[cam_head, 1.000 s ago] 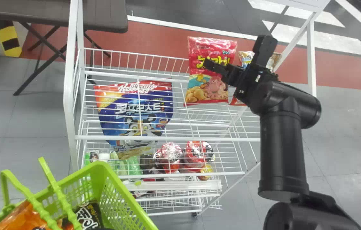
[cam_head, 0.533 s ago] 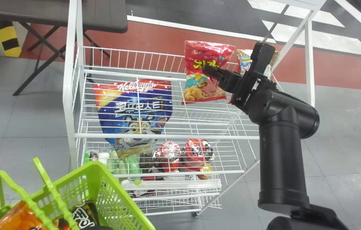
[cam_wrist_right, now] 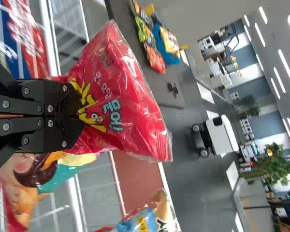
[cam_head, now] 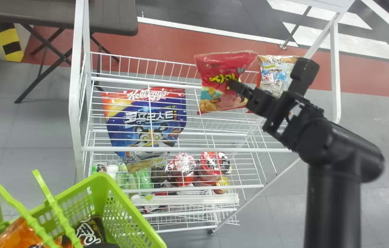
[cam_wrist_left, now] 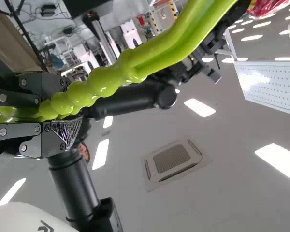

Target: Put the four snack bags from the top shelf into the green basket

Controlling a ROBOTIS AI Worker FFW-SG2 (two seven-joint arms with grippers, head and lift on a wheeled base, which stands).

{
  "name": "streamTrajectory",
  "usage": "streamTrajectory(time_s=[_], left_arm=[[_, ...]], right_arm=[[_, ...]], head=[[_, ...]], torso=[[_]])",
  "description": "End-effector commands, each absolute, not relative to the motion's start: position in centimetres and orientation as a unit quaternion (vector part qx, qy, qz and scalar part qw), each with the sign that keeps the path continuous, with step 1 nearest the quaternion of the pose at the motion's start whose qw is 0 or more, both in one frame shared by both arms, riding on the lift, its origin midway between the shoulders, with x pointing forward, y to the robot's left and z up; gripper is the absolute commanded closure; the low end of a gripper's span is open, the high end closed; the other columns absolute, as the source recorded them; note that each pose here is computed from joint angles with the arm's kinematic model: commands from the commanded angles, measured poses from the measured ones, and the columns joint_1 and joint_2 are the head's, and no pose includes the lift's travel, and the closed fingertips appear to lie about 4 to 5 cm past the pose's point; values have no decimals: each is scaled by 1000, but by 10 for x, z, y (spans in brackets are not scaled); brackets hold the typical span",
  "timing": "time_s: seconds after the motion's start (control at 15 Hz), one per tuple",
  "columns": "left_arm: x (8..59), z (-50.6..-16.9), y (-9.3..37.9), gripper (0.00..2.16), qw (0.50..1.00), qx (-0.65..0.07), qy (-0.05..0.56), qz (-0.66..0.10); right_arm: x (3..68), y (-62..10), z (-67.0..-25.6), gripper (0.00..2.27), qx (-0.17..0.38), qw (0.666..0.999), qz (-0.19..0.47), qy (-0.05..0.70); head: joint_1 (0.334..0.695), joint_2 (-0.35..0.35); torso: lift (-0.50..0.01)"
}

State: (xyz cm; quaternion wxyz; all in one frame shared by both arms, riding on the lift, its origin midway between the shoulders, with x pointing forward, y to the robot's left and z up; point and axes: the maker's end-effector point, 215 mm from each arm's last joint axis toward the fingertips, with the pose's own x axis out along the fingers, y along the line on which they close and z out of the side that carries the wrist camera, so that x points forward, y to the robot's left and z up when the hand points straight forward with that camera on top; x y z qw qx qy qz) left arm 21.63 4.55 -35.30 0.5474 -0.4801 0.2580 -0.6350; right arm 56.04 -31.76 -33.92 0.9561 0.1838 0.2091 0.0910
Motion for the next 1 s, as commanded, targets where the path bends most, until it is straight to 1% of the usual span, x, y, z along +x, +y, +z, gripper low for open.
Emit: streamTrajectory(time_s=[0.0, 0.13, 0.2, 0.27, 0.4, 0.47, 0.73, 0.8, 0.93], left_arm=[[215, -350, 46, 2148, 545, -480, 254, -639], [216, -349, 45, 2148, 544, -479, 254, -640], [215, -349, 44, 2148, 542, -480, 255, -641], [214, -349, 43, 2148, 541, -479, 255, -642], [213, -348, 40, 2148, 539, -479, 254, -644], [212, -348, 39, 2148, 538, -480, 255, -644], [207, -350, 40, 2148, 536, -485, 257, -641], [206, -351, 40, 2148, 537, -486, 258, -640], [206, -351, 40, 2148, 536, -488, 257, -639]], right_arm=[[490, -273, -336, 2253, 209, 931, 146, 261], [427, -226, -352, 2253, 233, 894, 198, 329], [393, -201, -360, 2253, 242, 870, 227, 365], [370, -180, -361, 2253, 250, 853, 249, 384], [349, -145, -357, 2253, 252, 841, 282, 387], [341, -131, -356, 2253, 251, 835, 296, 389], [326, -89, -325, 2253, 261, 823, 348, 366], [321, -81, -326, 2250, 262, 817, 357, 369], [309, -59, -335, 2253, 271, 797, 377, 386]], head=[[695, -350], [695, -350], [695, -350], [695, -335], [695, -301], [695, -261], [695, -181], [695, -161], [695, -111]], torso=[[0], [0], [0], [0], [0], [0], [0], [0], [0]])
